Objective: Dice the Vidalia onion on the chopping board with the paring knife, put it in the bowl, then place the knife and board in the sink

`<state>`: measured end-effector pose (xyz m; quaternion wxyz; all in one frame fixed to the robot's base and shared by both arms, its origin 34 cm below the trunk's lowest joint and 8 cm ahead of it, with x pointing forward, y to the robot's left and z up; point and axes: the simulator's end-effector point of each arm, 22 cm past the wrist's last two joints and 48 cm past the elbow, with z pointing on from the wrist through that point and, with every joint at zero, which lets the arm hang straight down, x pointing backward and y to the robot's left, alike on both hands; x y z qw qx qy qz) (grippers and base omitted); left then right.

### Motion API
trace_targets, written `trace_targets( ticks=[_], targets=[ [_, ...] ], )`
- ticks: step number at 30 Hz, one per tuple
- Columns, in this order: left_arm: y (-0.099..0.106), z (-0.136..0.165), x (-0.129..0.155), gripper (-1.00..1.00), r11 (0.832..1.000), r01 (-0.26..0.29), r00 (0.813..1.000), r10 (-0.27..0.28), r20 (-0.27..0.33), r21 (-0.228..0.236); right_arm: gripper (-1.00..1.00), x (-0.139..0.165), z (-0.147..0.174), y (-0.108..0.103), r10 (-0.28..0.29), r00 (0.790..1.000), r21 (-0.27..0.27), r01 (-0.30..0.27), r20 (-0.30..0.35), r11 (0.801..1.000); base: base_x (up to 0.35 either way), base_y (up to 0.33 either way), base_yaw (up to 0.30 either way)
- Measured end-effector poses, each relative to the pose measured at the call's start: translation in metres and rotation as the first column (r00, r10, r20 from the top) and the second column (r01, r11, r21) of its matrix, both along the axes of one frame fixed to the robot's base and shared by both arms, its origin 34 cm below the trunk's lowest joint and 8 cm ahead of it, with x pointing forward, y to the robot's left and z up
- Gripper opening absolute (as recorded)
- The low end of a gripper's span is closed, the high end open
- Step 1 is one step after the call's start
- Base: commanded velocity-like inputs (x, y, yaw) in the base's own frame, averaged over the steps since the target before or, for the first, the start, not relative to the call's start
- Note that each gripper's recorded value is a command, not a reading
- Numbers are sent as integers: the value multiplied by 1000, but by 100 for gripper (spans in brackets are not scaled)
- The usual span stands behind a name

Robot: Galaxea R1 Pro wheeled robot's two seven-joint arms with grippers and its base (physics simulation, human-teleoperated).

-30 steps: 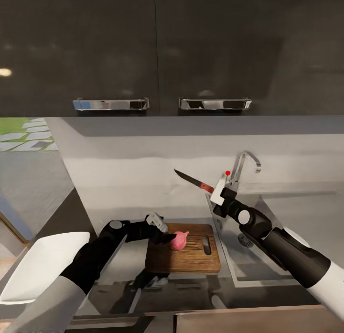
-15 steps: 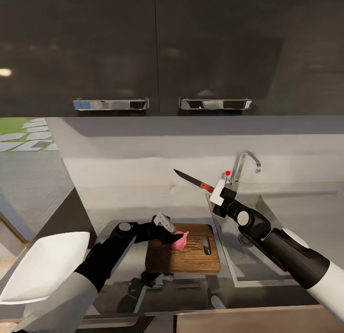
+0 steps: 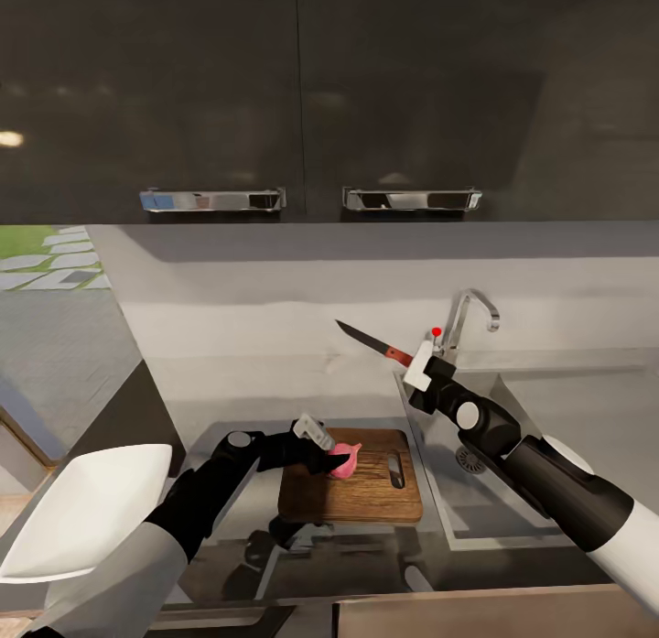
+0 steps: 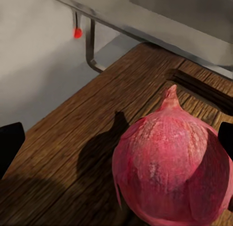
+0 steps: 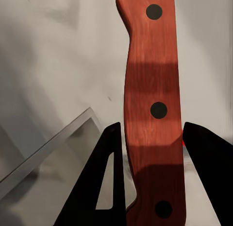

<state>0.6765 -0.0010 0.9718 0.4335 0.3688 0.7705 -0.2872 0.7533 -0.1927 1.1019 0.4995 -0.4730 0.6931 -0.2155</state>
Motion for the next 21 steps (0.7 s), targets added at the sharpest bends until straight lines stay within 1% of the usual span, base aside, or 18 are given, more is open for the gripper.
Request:
trace_targets(
  ticks=[11,16,21],
  targets=[
    [-2,-2,-1,100,1000,4,1000,-4,-1,1,-100,1,2,-2,-4,1000,3,4,2,1000,0,0,0],
    [-9,-8,-6,100,1000,10,1000,-10,-19,-7,-100,1,2,-2,-5,1000,3,5,2,1000,0,0,0],
    [-12,-9,-7,100,1000,16,1000,-16,-15,-3,-100,1,1,-2,-5,1000,3,5,2,1000,0,0,0]
  ],
)
